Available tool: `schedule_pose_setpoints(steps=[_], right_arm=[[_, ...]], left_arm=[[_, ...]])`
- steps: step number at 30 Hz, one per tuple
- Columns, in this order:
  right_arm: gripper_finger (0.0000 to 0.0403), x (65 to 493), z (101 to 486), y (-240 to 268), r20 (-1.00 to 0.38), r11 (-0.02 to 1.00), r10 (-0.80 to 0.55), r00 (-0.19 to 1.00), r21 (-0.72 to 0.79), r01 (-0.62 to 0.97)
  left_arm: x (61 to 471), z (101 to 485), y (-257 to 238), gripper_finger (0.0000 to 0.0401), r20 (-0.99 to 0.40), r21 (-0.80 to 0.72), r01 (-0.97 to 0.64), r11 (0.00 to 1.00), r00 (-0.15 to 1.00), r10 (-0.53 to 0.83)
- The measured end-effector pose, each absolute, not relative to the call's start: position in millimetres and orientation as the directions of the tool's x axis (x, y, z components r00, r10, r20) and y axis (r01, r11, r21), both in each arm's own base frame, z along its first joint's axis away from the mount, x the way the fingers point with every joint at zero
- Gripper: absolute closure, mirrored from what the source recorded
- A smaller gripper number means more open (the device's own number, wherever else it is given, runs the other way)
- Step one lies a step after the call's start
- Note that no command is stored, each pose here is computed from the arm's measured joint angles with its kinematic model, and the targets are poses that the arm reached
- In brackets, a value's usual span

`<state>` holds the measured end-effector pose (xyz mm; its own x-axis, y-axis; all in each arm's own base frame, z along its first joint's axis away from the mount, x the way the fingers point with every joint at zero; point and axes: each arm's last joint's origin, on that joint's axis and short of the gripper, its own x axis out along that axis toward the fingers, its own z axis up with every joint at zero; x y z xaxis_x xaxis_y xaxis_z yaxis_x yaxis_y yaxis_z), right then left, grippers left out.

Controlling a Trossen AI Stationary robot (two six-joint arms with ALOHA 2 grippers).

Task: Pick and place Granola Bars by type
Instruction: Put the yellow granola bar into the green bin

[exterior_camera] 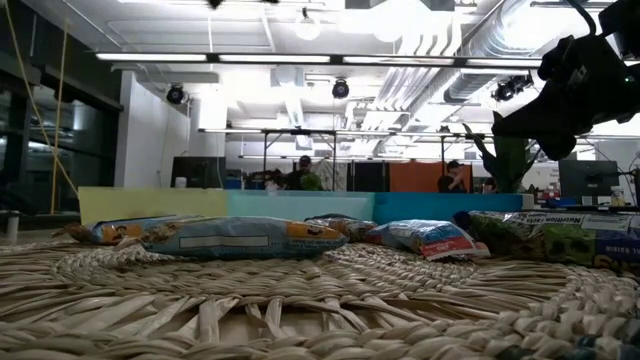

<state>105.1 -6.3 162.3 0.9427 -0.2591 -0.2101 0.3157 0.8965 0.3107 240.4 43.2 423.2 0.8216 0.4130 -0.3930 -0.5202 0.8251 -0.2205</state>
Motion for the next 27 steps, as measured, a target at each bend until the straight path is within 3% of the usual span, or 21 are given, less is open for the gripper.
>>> schedule_pose_setpoints(steps=[10, 15, 18, 27], right_arm=[[0.0402, 105.1, 162.3, -6.3, -0.21, 0.896, -0.26, 0.943, 0.31, 0.316], [0.0402, 105.1, 162.3, -6.3, -0.21, 0.897, -0.259, 0.943, 0.311, 0.316], [0.0402, 105.1, 162.3, -6.3, -0.21, 0.896, -0.26, 0.943, 0.311, 0.316], [0.0403, 105.1, 162.3, -6.3, -0.21, 0.896, -0.26, 0.943, 0.311, 0.316]], left_arm=[[199.1, 344.4, -0.5, 0.0275, -0.534, -0.404, -0.659, 0.634, 0.733, 0.422], [192.3, 299.3, -17.3, 0.0275, -0.705, -0.443, -0.798, 0.409, 0.592, 0.391], [192.7, 280.7, -26.5, 0.0275, -0.777, -0.415, -0.85, 0.325, 0.517, 0.359], [221.4, 247.7, -43.4, 0.0275, -0.903, -0.349, -0.888, 0.3, 0.404, 0.146]])
